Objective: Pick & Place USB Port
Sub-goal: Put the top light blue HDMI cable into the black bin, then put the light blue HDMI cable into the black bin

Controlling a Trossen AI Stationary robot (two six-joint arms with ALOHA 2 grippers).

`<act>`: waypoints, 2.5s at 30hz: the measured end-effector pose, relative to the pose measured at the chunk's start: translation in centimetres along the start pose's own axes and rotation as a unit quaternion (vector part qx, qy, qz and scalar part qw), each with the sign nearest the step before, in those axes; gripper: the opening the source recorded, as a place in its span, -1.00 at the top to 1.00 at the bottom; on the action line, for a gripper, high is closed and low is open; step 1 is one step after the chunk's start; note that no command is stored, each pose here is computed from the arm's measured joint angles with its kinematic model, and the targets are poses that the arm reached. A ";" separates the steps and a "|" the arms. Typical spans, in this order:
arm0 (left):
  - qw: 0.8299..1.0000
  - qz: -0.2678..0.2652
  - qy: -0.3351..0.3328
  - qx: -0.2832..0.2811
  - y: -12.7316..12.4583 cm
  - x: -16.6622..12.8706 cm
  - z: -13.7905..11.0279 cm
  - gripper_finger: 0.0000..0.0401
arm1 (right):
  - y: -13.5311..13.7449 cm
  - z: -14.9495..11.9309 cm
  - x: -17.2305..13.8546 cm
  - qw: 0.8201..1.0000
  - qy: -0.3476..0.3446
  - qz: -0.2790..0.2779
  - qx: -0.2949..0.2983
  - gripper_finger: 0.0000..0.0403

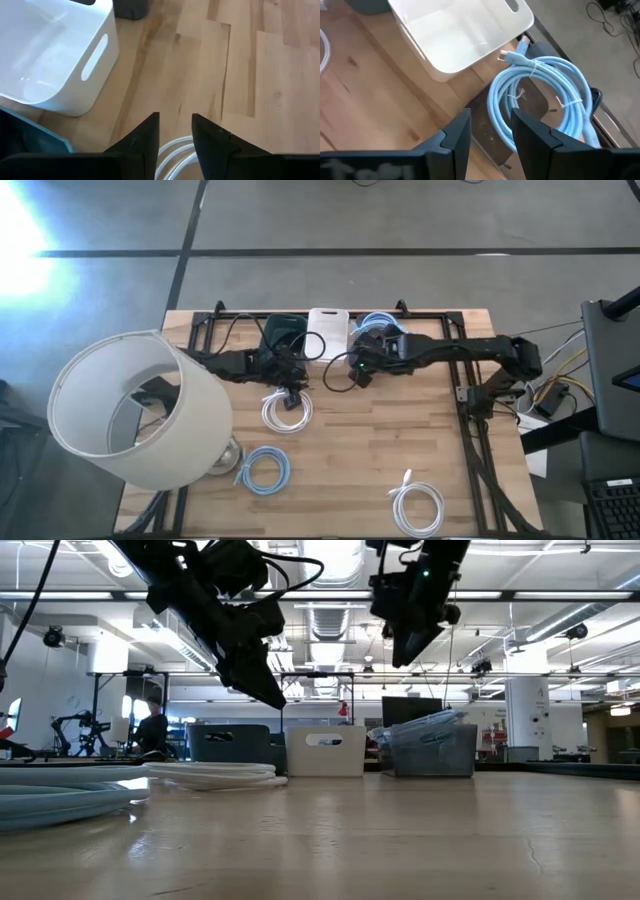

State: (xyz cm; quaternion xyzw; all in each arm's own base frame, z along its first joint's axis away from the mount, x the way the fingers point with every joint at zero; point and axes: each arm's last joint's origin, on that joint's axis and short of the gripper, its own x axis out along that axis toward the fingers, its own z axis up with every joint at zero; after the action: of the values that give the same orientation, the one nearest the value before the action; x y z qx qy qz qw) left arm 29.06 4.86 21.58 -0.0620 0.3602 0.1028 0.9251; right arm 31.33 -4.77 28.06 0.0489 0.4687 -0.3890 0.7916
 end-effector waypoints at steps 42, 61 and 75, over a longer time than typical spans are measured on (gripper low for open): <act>1.000 -0.001 -0.002 -0.001 0.0 0.0 0.0 0.42 | -12.9 -0.9 13.0 0.984 0.134 -0.030 0.111 0.41; 1.000 -0.001 -0.002 0.000 0.0 0.0 0.0 0.42 | -12.5 -1.6 12.7 0.983 0.164 -0.081 0.020 0.96; 1.000 -0.001 -0.002 -0.001 0.0 0.0 0.0 0.42 | -10.9 -0.3 10.7 0.973 0.136 -0.170 -0.081 0.96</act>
State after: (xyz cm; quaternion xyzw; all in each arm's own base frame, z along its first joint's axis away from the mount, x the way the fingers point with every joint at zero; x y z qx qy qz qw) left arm 29.09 4.83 21.61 -0.0627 0.3584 0.1025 0.9258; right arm 26.68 -18.25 22.65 -0.0433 0.6030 -0.4685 0.6442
